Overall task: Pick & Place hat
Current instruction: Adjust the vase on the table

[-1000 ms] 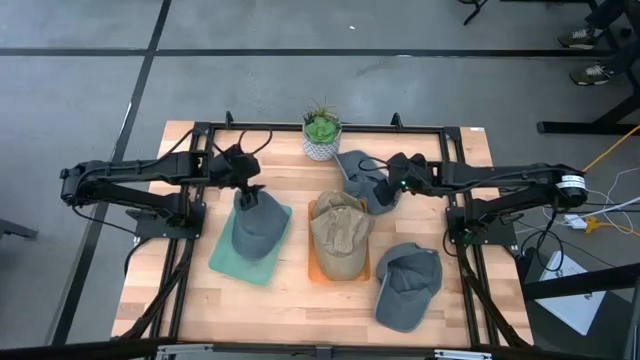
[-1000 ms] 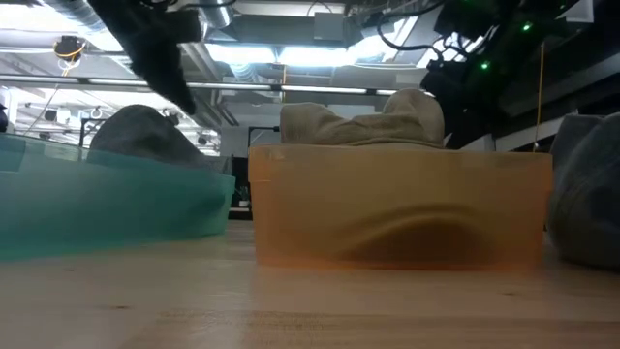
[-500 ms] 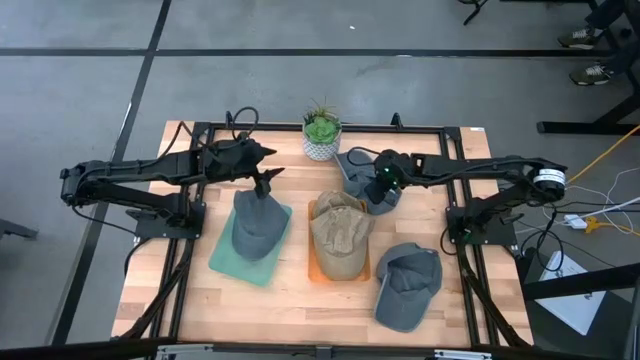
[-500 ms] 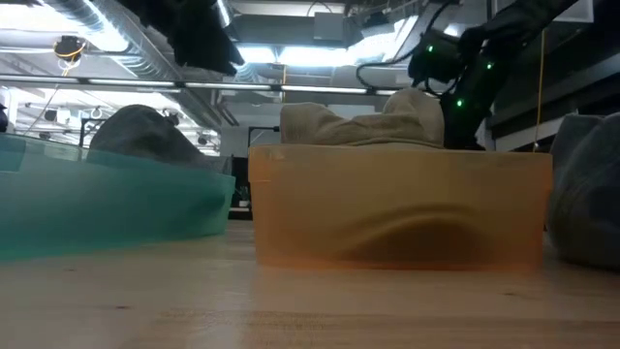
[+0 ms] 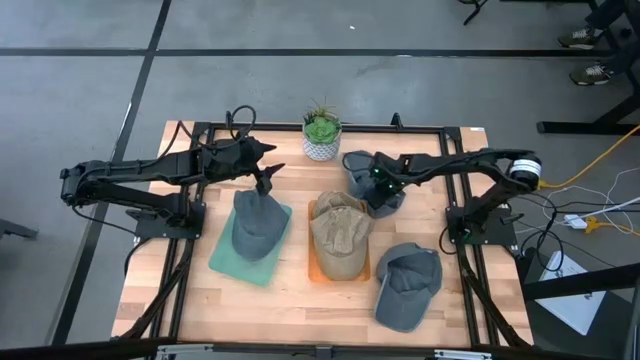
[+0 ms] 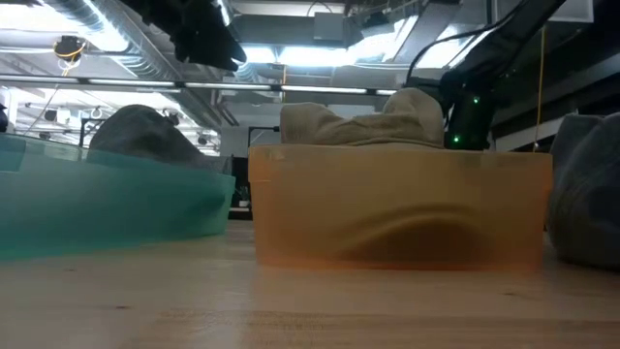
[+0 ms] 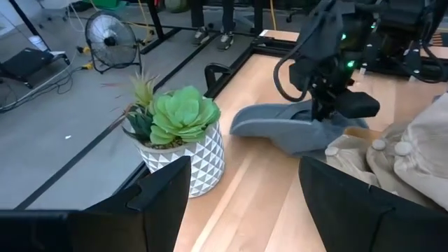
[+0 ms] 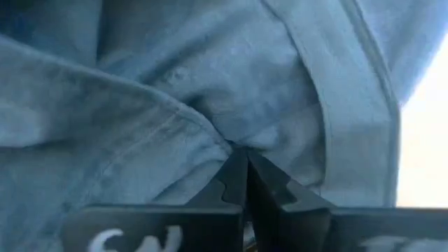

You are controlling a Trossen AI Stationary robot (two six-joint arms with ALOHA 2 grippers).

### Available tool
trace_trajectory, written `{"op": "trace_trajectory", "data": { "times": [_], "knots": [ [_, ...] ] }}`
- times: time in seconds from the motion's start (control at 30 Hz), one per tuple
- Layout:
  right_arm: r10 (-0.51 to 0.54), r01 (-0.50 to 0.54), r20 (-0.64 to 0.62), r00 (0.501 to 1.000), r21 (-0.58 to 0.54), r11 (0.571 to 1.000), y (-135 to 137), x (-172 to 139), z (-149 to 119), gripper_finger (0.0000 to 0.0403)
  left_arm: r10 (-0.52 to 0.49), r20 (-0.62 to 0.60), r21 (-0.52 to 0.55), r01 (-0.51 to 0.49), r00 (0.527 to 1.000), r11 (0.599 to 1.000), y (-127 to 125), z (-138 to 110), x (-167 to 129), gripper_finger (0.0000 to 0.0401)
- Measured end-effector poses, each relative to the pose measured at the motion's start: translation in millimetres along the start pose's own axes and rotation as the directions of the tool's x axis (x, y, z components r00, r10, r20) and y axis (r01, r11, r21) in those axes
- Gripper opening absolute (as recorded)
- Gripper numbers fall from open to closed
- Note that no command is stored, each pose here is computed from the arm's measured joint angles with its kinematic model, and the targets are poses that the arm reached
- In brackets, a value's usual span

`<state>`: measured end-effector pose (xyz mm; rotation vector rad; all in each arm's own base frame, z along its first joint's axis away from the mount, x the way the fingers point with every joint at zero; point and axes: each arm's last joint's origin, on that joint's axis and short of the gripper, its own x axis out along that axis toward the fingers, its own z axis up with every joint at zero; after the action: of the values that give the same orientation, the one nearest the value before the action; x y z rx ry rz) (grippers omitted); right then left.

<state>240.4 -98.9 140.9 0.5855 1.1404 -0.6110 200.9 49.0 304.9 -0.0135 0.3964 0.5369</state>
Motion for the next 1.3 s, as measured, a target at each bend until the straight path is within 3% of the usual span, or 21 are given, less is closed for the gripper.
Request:
{"op": "trace_trajectory", "data": {
  "times": [0.27,0.5,0.6,0.67,0.8,1.0,1.1,1.2,1.3],
  "knots": [
    [0.018,-0.010,-0.233,0.972,0.035,0.999,-4,10,-16,0.0008,0.008,0.002,0.015,-0.008,1.000,1.000,0,0,0,0.0262],
    [0.063,-0.030,-0.443,0.894,0.081,0.996,-6,0,-36,0.0003,0.008,0.002,0.016,-0.008,1.000,1.000,0,0,0,0.0262],
    [0.045,-0.027,-0.515,0.856,0.043,0.999,-4,-3,-45,0.0008,0.008,0.002,0.016,-0.008,1.000,1.000,0,0,0,0.0262],
    [-0.010,0.005,-0.514,0.858,-0.012,1.000,-1,-6,-49,0.0010,0.008,0.002,0.016,-0.008,1.000,1.000,0,0,0,0.0262],
    [-0.077,0.042,-0.411,0.909,-0.093,0.995,9,-21,-53,0.0008,0.008,0.002,0.016,-0.008,1.000,1.000,0,0,0,0.0262],
    [0.029,-0.038,-0.222,0.975,-0.035,0.999,19,-63,-57,0.0009,0.008,0.002,0.041,-0.008,1.000,0.999,0,0,0,0.0262],
    [0.018,-0.020,-0.064,0.998,-0.026,0.999,19,-81,-56,0.0020,0.008,0.003,0.041,-0.008,1.000,0.999,0,0,0,0.0262],
    [-0.001,0.004,0.132,0.991,-0.021,1.000,18,-96,-50,0.0034,0.008,0.003,0.042,-0.008,1.000,0.999,0,0,0,0.0262],
    [-0.002,0.004,0.338,0.941,-0.006,1.000,21,-106,-38,0.0055,0.008,0.003,0.041,-0.008,1.000,0.999,0,0,0,0.0262]
  ]
}}
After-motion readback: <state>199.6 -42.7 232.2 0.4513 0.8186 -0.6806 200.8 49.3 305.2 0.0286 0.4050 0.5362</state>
